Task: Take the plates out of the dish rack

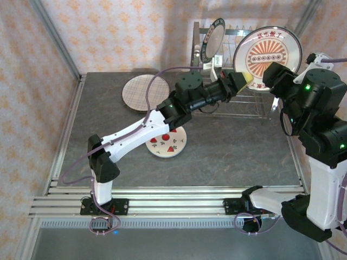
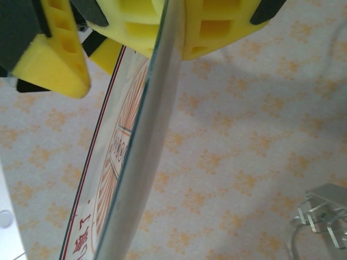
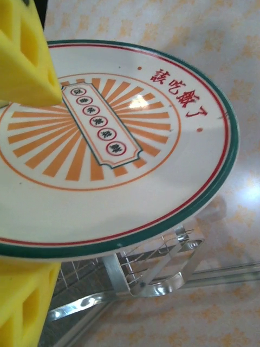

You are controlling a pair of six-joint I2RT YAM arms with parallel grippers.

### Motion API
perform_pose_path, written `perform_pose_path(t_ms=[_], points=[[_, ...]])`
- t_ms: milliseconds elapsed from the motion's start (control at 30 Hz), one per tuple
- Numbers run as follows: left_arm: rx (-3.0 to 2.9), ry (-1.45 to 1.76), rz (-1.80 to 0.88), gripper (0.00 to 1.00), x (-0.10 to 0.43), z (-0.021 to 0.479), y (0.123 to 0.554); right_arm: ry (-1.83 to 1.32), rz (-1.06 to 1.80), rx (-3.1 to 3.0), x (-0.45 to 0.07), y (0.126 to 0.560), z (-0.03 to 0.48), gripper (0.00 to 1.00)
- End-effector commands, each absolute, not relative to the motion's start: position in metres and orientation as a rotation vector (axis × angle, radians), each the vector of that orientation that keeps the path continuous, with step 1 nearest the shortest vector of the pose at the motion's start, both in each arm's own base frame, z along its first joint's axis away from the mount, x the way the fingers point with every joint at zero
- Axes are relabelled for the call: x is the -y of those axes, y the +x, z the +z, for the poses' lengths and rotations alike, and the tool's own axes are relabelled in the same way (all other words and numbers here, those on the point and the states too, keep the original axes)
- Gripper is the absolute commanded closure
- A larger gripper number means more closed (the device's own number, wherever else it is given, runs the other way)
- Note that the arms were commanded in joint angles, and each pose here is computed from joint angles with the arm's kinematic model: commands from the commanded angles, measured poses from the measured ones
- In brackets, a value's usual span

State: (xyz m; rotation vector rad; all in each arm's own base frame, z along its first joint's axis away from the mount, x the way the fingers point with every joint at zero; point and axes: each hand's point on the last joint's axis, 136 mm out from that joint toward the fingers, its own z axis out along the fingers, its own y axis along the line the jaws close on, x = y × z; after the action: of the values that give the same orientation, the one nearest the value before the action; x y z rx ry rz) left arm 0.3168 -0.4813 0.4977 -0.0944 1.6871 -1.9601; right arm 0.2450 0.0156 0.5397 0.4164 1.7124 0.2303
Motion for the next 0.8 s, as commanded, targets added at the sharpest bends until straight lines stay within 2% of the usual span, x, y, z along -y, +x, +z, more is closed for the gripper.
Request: perform_pose_path(t_ms=[0, 467, 767], points=[[-1.624, 0.010, -1.943, 1.00, 0.456, 0.527, 0.301, 0.378, 0.238, -1.715, -0.017, 0.237, 0.542, 0.26], [-1.780, 0.076, -1.841, 1.00, 0.404, 0.505, 0.290, 0.298, 0.264, -1.749, -0.027, 0.232, 0.539, 0.14], [-1.957, 0.067, -1.717, 1.00, 0.350, 0.462, 0.278, -0.008, 0.516, -1.771, -0.088, 0.234, 0.533, 0.08]])
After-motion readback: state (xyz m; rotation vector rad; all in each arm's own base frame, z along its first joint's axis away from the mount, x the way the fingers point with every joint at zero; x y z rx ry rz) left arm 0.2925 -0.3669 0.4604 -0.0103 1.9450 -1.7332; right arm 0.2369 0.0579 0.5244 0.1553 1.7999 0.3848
